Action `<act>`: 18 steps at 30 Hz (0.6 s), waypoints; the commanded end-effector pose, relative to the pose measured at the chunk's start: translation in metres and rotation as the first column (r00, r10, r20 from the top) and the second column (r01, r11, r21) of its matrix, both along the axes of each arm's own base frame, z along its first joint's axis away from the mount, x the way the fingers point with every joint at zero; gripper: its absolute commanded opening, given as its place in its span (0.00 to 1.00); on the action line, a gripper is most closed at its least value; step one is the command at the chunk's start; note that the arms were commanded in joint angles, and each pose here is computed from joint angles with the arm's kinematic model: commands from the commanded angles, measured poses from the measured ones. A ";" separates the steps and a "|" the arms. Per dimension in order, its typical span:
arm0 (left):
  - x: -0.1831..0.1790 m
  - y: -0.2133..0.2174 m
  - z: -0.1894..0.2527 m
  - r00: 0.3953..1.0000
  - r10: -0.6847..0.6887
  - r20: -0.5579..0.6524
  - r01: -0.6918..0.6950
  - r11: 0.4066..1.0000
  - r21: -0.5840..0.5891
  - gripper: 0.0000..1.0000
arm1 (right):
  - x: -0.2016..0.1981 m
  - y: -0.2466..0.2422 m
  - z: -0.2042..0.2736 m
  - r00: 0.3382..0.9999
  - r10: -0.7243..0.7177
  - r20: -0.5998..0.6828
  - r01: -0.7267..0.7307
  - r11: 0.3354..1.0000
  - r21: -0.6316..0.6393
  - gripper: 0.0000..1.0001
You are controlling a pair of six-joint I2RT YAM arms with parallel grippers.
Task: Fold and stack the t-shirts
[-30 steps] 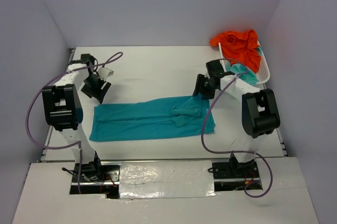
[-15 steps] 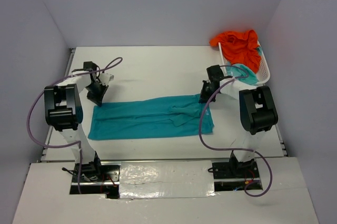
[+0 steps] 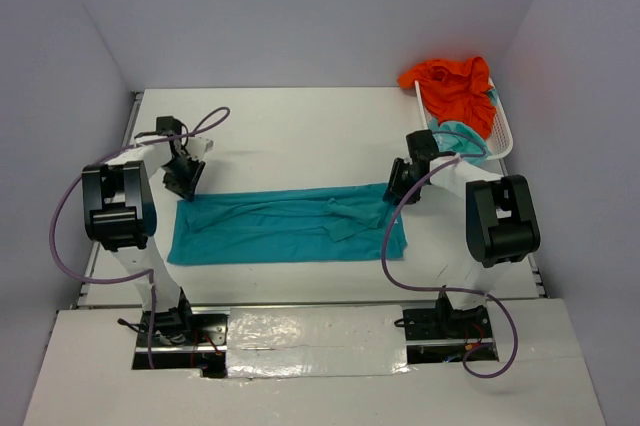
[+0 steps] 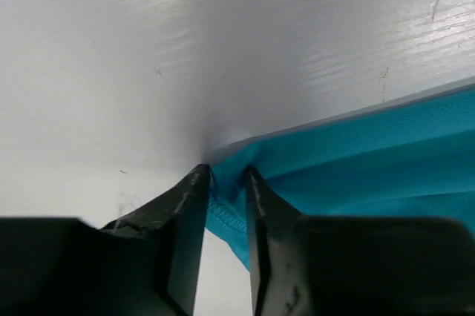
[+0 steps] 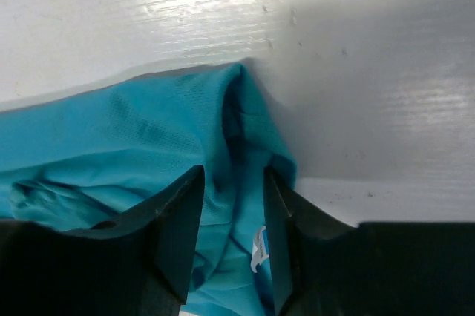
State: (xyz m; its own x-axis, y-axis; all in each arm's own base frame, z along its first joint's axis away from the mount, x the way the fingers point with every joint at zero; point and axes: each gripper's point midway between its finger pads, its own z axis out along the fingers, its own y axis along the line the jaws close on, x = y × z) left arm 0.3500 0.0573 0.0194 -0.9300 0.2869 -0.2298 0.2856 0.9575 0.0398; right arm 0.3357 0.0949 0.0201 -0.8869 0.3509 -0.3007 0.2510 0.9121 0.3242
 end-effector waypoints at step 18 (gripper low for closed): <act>-0.013 -0.033 0.098 0.895 -0.426 0.132 0.440 0.891 -0.112 0.44 | -0.025 0.029 0.073 0.951 0.267 0.156 -0.272 0.962 0.012 0.61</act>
State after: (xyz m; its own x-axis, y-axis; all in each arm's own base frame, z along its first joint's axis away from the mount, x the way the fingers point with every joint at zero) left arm 0.3952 0.0458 0.1050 -0.7842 0.4546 -0.4224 0.4737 0.8782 0.0657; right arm 0.3336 0.1112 0.0868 -0.8762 0.1920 -0.4420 0.0276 0.9357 0.3516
